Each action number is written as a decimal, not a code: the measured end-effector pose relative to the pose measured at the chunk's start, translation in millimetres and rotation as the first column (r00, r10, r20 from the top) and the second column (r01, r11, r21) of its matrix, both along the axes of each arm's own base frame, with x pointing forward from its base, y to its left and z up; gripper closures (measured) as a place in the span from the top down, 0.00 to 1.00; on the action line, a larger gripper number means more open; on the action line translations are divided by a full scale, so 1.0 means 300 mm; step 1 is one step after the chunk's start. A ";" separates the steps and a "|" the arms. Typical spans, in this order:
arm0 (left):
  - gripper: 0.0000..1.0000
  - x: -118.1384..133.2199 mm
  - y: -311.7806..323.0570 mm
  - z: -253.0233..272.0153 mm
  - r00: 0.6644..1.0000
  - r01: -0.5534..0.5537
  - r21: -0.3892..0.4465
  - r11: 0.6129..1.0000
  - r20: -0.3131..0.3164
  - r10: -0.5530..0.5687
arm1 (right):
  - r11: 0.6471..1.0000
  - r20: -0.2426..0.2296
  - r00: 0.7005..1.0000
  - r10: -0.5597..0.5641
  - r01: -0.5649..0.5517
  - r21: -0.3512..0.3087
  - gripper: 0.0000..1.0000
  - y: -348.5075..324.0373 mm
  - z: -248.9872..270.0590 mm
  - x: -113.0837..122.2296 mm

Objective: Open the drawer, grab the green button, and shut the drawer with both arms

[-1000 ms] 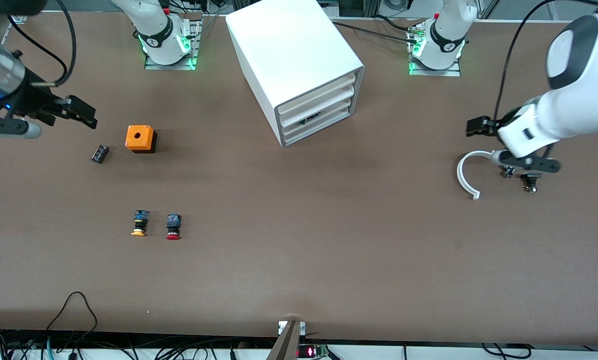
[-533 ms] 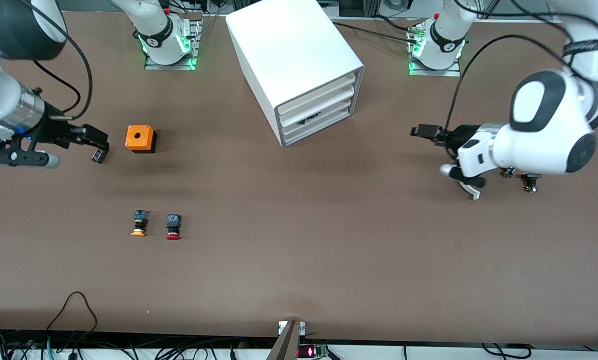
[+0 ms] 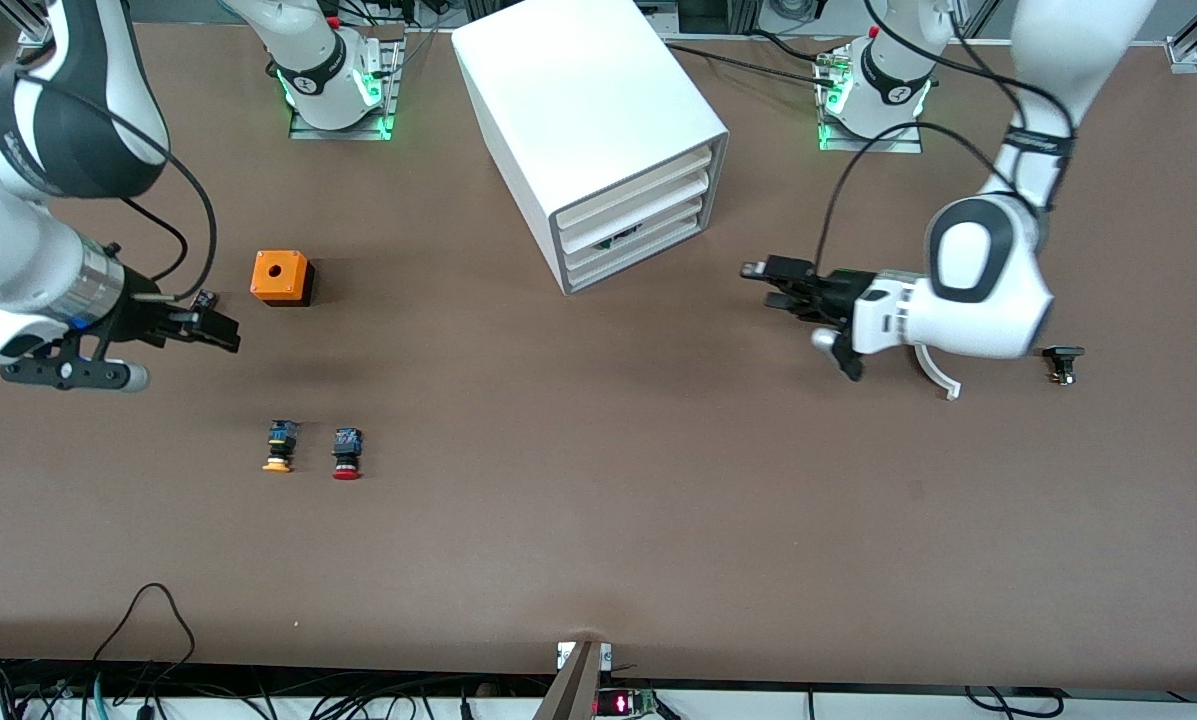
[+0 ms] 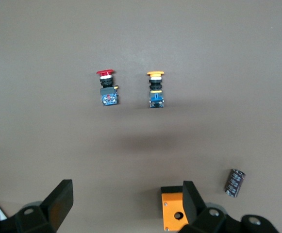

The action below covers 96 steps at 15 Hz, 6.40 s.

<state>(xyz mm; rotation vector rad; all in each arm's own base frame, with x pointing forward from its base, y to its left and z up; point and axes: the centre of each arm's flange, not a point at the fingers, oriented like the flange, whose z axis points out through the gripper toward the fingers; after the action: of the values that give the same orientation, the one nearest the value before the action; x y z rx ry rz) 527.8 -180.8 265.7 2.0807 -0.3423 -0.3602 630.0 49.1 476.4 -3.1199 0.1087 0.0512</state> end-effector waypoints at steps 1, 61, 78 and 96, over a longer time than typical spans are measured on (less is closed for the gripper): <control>0.99 -0.030 -0.026 -0.050 1.000 0.015 -0.024 1.000 -0.011 -0.015 | 1.000 -0.001 1.000 -0.001 0.001 0.002 1.00 -0.001 -0.012 0.015; 0.89 0.060 0.061 -0.432 0.981 -0.190 -0.225 0.956 -0.082 0.176 | 0.709 -0.018 0.723 -0.690 0.681 0.183 1.00 1.522 -0.250 -0.181; 1.00 0.273 0.276 0.386 0.984 0.067 0.600 0.797 -0.173 0.047 | 0.654 -0.120 0.665 -0.737 0.747 0.124 1.00 1.881 -0.680 -0.487; 1.00 0.356 0.404 0.795 0.985 -0.172 0.831 0.529 0.132 0.112 | 0.685 -0.117 0.698 -0.706 0.716 0.137 0.41 1.809 -0.437 -0.347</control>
<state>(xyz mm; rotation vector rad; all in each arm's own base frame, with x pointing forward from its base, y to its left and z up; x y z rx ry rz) 634.6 -59.6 504.1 3.0768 0.0076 -0.4050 526.1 591.8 345.3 -2.6651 1.2356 0.1235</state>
